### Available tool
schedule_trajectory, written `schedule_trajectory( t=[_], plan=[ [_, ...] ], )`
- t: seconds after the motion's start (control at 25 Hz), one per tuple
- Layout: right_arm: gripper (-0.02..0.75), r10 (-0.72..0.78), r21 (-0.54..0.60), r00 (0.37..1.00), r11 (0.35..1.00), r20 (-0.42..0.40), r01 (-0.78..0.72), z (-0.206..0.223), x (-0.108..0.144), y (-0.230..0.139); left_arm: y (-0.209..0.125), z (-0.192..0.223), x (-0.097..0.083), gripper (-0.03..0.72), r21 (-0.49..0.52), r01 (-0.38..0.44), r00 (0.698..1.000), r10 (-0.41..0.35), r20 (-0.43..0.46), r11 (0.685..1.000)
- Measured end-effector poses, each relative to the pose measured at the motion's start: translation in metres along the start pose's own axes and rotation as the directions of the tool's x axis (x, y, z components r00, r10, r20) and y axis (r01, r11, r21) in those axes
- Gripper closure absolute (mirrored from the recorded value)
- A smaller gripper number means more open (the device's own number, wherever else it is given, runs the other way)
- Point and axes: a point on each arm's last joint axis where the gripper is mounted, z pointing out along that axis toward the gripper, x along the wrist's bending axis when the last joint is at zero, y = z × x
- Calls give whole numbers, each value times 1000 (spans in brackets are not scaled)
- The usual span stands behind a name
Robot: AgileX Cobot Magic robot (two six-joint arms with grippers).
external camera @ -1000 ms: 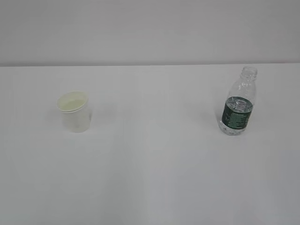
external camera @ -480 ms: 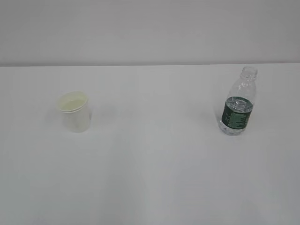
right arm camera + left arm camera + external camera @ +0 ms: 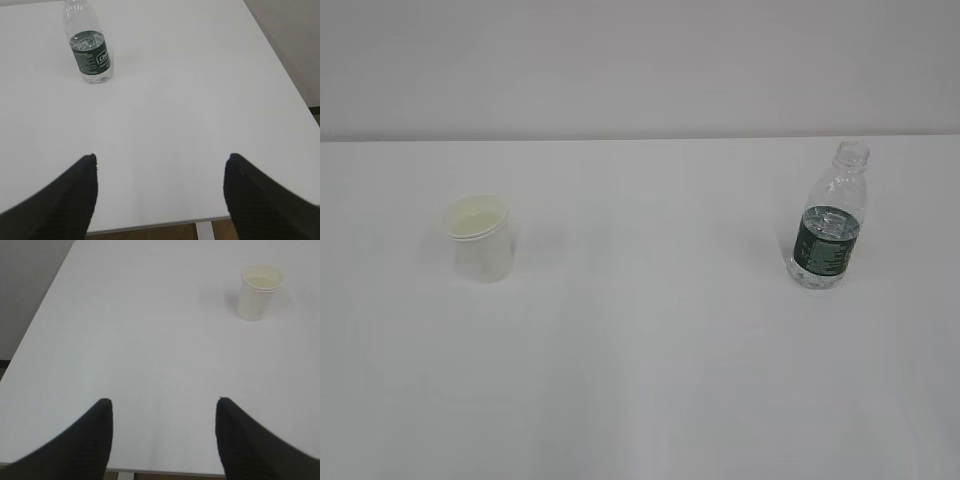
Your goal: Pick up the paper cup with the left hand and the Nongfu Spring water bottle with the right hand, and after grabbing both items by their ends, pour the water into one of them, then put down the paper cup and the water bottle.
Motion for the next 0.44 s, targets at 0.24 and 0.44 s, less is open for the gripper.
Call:
schedule_trajectory(
  t=[0.24, 0.44],
  plan=[
    [150, 2, 0, 1000, 1000, 0, -2, 0, 0, 0, 0, 0, 0, 228, 0, 3, 1000, -3, 2, 1000],
    [150, 2, 0, 1000, 1000, 0, -2, 0, 0, 0, 0, 0, 0, 228, 0, 3, 1000, -3, 2, 1000]
  ],
)
